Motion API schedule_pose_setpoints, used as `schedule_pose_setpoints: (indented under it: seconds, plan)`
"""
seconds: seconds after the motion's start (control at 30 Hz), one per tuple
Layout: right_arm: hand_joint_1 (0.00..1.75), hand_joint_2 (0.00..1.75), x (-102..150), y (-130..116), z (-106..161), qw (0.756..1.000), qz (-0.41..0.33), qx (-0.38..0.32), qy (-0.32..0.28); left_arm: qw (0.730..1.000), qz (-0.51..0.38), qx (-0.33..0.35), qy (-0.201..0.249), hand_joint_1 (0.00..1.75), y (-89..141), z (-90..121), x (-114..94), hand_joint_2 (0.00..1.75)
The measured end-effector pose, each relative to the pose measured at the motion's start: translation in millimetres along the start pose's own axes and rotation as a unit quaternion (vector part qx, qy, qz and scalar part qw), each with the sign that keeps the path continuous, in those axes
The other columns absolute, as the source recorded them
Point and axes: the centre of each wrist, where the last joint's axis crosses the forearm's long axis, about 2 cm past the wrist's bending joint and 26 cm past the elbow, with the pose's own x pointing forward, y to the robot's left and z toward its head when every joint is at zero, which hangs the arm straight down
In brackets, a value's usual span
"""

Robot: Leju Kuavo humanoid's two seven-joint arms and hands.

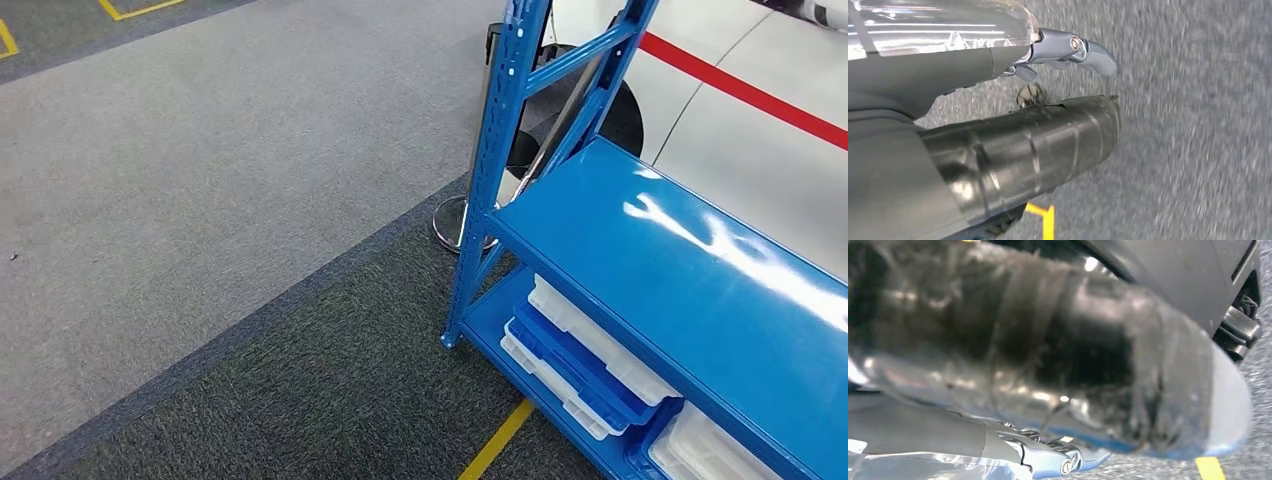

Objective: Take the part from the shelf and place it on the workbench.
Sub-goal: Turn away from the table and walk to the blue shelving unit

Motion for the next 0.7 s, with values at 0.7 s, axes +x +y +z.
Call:
schedule_pose_setpoints:
  seconds: [0.7]
  plan:
    - [0.0, 0.0, 0.8, 2.2, 0.1, 1.0, -0.001, 0.005, 0.0, 1.0, 0.001, 0.0, -0.001, 0.0, -2.4, -0.7, 3.0, 0.0]
